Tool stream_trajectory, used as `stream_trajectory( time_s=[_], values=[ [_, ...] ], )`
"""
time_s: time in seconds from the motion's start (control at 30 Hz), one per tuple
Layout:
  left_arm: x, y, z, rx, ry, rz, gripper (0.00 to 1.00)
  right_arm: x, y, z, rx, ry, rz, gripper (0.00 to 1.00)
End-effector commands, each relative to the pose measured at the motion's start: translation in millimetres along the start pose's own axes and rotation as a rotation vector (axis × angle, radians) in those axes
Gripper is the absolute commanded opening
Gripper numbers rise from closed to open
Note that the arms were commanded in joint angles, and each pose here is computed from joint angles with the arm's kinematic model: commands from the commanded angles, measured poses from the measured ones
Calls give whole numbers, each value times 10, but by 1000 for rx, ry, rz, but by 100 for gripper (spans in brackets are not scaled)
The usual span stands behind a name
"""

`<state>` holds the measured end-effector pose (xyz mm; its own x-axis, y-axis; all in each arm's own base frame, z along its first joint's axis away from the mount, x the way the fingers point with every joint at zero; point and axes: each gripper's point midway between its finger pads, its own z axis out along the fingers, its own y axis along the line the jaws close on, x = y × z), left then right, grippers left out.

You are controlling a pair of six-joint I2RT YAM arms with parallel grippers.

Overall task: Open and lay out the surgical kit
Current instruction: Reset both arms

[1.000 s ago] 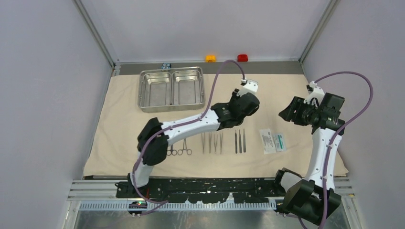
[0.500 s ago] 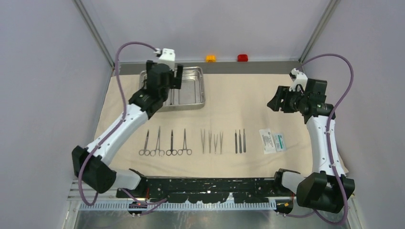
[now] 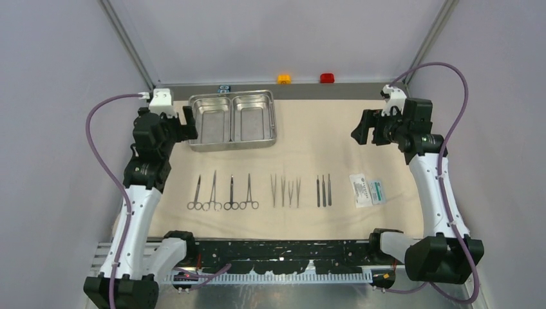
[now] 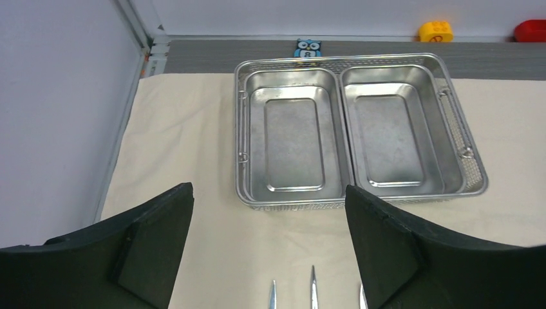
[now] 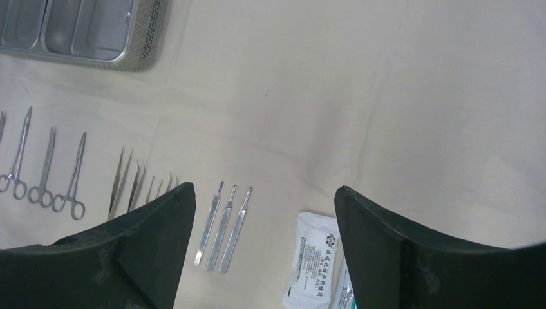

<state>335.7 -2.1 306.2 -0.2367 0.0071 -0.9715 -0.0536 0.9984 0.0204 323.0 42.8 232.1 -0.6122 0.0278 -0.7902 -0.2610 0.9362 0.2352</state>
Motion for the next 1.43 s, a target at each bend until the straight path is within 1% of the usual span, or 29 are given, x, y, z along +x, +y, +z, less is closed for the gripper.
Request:
stream_trajectory(
  time_s=[0.0,0.03,0.1,0.2,0.3,0.43,0.53,0.7,0.9,1.1,1.4],
  values=[
    [-74,-228,-294,160,-41,13,96,-248,135,-208,-21,-140,-80,85],
    [-76,-273,-363,192,-45,15,99,-245,190,-228,-45,-164,-84,85],
    [-71,-337,-500,237,-60,14,100,-216,283,-252,-92,-175,-94,86],
    [-14,-468,-663,320,-67,5,100,-168,329,-286,-112,-161,-100,87],
    [22,-511,-717,347,-80,-8,100,-118,400,-344,-139,-175,-119,88],
    [-5,-443,-687,306,-94,-5,100,-100,436,-455,-149,-224,-147,88],
    [-38,-327,-665,239,-91,-3,100,-103,402,-504,-142,-249,-139,88],
    [-34,-227,-749,199,-93,-1,100,-100,338,-527,-133,-265,-119,89],
    [11,-260,-806,229,-80,10,100,-77,369,-514,-162,-257,-111,89],
    [45,-210,-764,201,-62,17,100,-76,333,-509,-143,-255,-119,89],
    [121,-227,-713,212,-46,31,100,-43,322,-479,-147,-238,-123,89]
  ],
)
